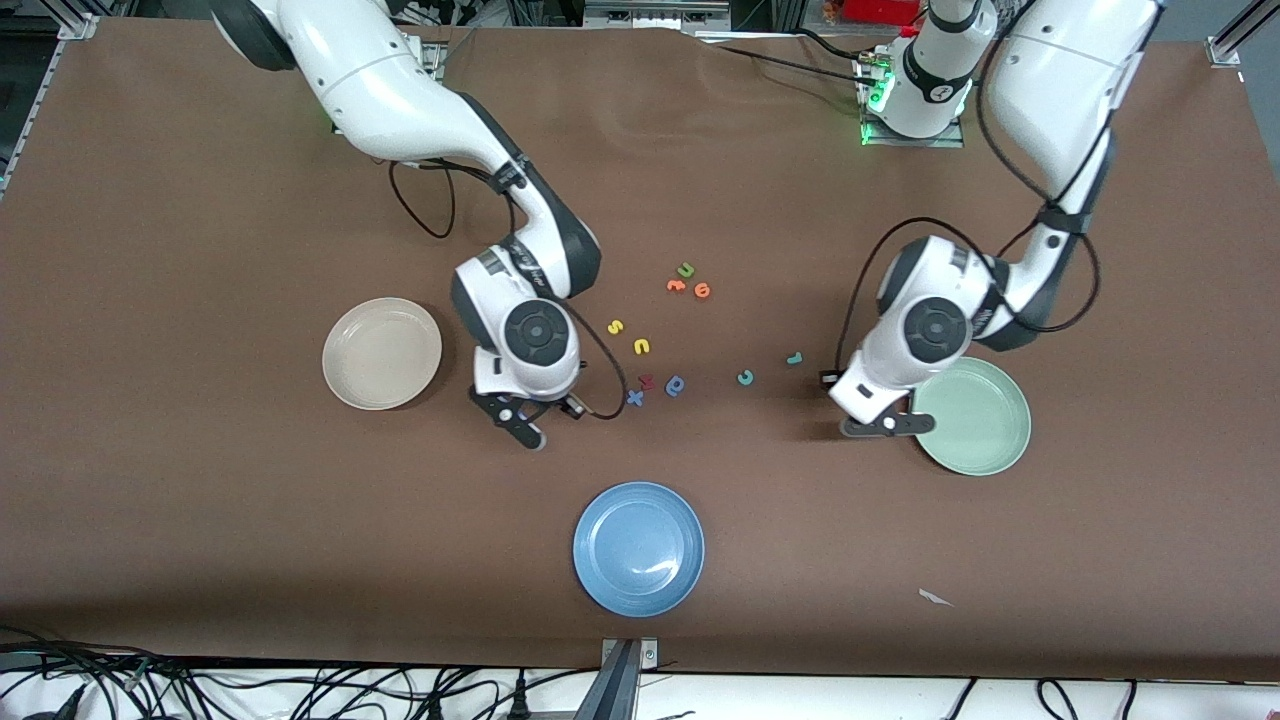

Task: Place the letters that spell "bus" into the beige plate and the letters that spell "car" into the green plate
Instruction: 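Release the letters onto the beige and green plates with right and left grippers, then grasp the yellow s with the right gripper while the left gripper reaches letters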

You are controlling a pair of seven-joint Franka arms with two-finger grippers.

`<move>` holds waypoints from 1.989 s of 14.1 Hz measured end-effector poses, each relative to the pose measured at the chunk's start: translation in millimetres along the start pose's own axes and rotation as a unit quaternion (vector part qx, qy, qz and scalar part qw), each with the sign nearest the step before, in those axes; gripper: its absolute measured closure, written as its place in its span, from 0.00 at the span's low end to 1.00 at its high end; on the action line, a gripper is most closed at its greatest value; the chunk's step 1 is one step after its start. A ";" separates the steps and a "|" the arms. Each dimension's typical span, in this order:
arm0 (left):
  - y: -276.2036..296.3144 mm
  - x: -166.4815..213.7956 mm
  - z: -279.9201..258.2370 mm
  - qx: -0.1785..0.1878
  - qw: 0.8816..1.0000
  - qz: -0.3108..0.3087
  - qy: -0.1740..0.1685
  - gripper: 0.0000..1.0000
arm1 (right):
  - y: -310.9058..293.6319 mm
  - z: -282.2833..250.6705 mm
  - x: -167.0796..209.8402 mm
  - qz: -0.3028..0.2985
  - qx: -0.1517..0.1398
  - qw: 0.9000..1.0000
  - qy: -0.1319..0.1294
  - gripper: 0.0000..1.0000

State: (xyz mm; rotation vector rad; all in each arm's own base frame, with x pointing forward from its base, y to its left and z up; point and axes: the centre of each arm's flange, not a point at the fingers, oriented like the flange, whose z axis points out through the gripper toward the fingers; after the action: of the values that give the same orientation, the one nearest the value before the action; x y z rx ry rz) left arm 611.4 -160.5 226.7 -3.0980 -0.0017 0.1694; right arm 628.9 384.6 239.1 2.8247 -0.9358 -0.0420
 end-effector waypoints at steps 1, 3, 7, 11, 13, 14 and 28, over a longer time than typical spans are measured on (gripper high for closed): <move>-24.3 4.1 -5.6 0.001 1.000 0.021 -0.004 0.72 | 12.4 -8.3 15.3 -0.022 -0.012 1.000 0.004 0.73; -75.1 12.0 -11.5 -0.001 0.998 0.058 -0.006 0.72 | 44.0 -17.7 44.4 -0.070 -0.032 0.997 0.006 0.73; -153.6 17.2 -6.3 0.019 0.993 0.114 -0.009 0.72 | 131.0 -4.8 90.6 -0.142 -0.058 0.988 0.001 0.73; -156.8 19.3 7.1 0.038 0.989 0.142 -0.004 0.49 | 221.4 47.8 111.0 -0.183 -0.037 0.982 0.014 0.73; -140.7 21.7 3.2 0.036 0.988 0.149 0.003 0.30 | 239.4 73.4 104.3 -0.183 -0.036 0.982 0.009 0.68; -129.9 23.7 -1.9 0.032 0.990 0.140 0.009 0.21 | 240.4 76.6 100.7 -0.183 -0.036 0.982 0.006 0.58; 66.3 -51.9 31.1 -0.076 0.994 -0.071 0.019 0.07 | 56.4 -16.8 -90.2 0.082 0.061 0.993 -0.055 0.13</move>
State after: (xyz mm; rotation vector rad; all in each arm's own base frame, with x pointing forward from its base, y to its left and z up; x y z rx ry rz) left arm 556.4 -225.7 198.9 -3.2367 -0.2436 0.1093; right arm 524.5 396.2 262.7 2.8694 -1.2334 -0.1259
